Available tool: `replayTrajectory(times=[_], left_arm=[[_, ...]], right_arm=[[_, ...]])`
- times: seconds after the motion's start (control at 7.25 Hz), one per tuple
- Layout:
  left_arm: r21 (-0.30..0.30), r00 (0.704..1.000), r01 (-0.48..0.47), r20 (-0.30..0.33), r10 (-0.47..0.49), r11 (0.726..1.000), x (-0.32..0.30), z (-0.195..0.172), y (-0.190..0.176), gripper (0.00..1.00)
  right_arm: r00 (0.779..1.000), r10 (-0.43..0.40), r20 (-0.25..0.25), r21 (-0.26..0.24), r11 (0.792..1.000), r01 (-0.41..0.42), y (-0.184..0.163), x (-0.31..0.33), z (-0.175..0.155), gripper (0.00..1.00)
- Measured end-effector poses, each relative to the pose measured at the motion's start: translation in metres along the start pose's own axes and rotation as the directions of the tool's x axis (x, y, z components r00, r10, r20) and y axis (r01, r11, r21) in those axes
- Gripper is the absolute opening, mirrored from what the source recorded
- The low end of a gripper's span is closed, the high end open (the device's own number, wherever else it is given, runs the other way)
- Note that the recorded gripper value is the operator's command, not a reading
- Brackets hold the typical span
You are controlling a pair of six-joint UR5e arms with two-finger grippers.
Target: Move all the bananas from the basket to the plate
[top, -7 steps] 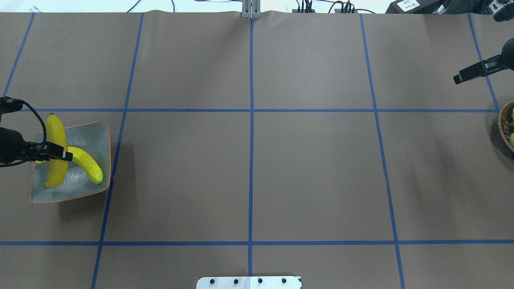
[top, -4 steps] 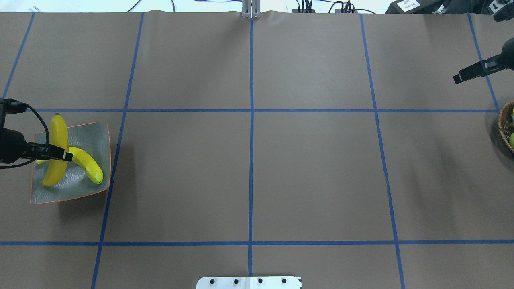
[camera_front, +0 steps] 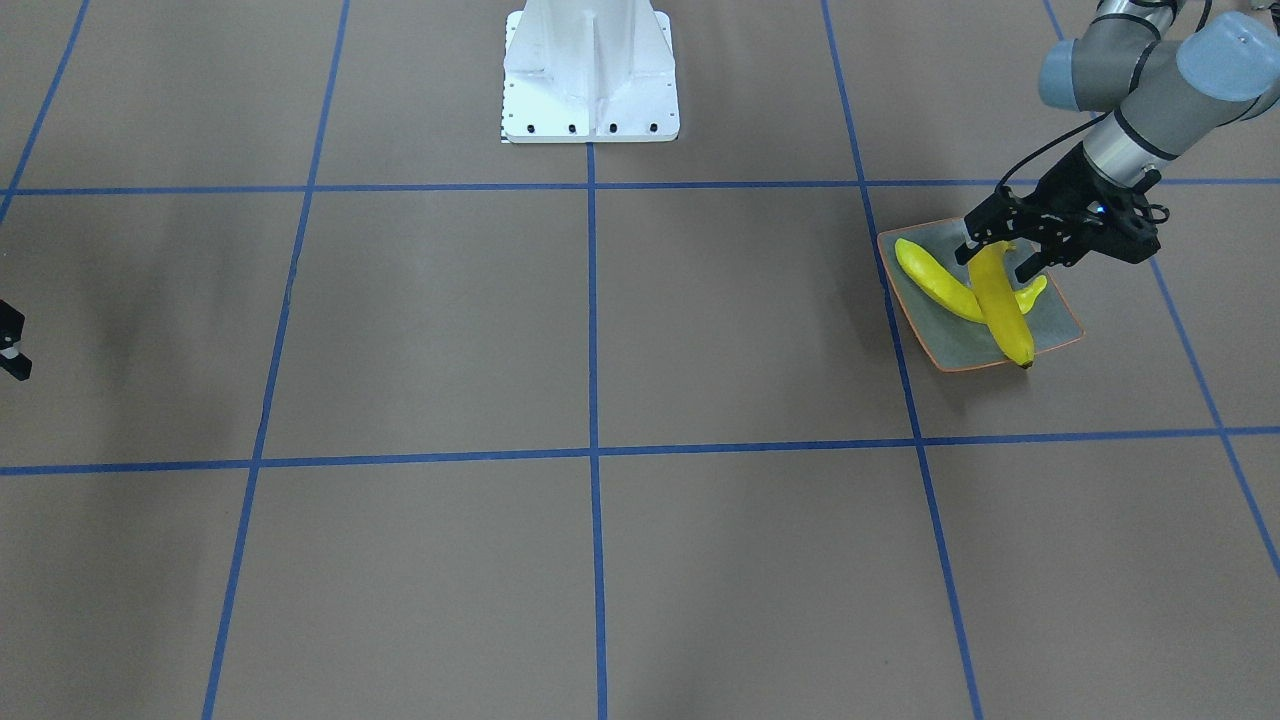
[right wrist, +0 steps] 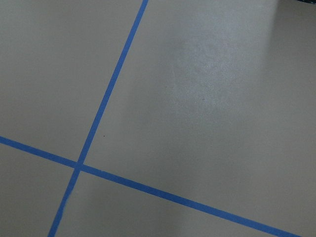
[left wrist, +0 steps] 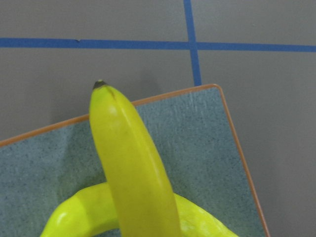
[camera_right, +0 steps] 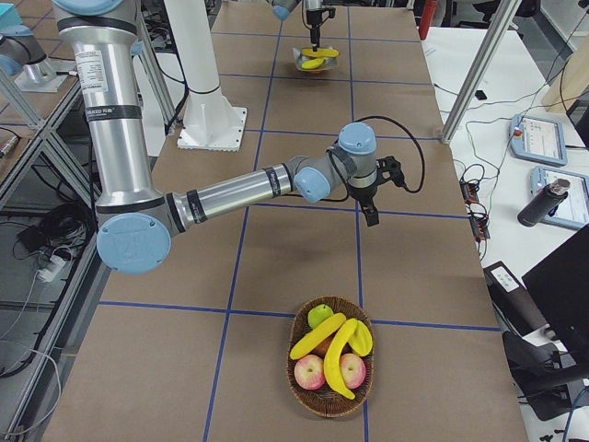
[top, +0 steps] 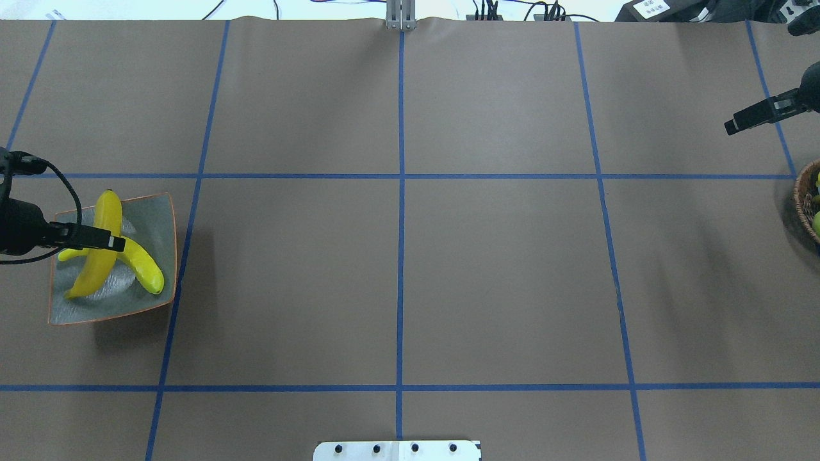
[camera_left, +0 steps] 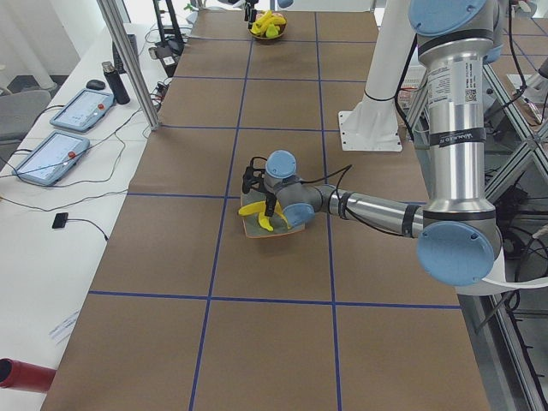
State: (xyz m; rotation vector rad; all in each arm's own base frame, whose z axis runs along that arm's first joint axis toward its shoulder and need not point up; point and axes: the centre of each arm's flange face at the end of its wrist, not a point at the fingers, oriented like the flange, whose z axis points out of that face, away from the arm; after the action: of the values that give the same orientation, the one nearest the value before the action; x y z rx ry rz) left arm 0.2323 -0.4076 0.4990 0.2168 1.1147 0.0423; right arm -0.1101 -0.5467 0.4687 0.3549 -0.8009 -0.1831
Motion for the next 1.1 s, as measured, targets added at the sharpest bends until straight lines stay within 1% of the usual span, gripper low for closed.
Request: replayTrajectory(times=[0.28,0.55,0.69,0.97,1.1], left_arm=[[0.037,0.999,-0.003,-0.037,0.005,0.999,0.008,-0.03,-0.013,1.0],[0.063,0.997,-0.004,-0.076,0.009,0.998,0.008,-0.065,-0.025,1.0],[0.069,0.996,-0.01,-0.087,0.016,0.998,0.01,-0.072,-0.027,1.0],[0.076,0.995,-0.016,-0.093,0.023,0.997,0.013,-0.075,-0.029,1.0],[0.079,0.995,-0.019,-0.094,0.026,0.997,0.015,-0.076,-0.031,1.0]], right_arm=[[1.0,-0.015,-0.014,-0.017,1.0,0.015,0.009,0.021,0.006,1.0],[0.996,-0.08,-0.044,-0.047,0.996,0.078,0.024,0.066,0.013,1.0],[0.991,-0.121,-0.059,-0.066,0.991,0.117,0.037,0.094,0.013,1.0],[0.975,-0.209,-0.073,-0.099,0.975,0.201,0.065,0.152,0.008,1.0],[0.963,-0.261,-0.069,-0.117,0.961,0.252,0.079,0.183,0.007,1.0]])
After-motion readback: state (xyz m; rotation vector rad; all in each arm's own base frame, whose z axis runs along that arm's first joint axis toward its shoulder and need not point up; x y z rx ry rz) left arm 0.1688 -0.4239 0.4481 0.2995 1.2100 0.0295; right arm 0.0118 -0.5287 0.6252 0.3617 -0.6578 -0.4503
